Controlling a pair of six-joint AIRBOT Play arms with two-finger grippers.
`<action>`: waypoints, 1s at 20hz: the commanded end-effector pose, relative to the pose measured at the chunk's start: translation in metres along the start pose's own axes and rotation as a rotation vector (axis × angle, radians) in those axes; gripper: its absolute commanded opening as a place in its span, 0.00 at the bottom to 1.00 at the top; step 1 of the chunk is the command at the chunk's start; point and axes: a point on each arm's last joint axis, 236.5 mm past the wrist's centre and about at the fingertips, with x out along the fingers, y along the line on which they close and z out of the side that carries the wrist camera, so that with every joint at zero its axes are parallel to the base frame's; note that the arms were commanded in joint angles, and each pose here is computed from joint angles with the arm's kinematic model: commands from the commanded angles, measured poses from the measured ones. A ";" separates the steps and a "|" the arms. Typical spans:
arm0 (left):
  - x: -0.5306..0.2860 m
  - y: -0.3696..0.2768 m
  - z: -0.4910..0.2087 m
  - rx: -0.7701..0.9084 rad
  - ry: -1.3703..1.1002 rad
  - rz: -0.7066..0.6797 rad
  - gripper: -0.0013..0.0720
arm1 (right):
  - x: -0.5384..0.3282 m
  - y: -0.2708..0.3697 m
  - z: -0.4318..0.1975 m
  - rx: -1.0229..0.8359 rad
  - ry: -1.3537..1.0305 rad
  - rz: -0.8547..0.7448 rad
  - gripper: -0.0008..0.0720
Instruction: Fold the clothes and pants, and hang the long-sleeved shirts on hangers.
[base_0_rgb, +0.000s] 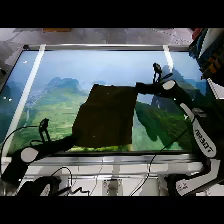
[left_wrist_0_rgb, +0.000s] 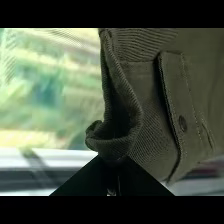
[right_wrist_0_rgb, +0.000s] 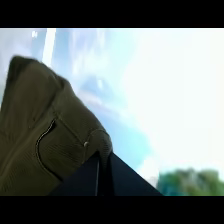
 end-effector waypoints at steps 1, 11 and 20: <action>0.030 0.001 0.000 -0.134 0.047 -0.021 0.04 | 0.013 0.002 0.041 -0.018 -0.115 -0.013 0.05; 0.053 -0.019 0.012 0.177 -0.010 -0.015 0.04 | -0.019 -0.009 0.028 -0.052 0.009 -0.012 0.66; 0.027 -0.007 0.034 0.635 0.066 0.181 0.04 | -0.165 -0.031 -0.111 -0.015 0.744 0.060 0.05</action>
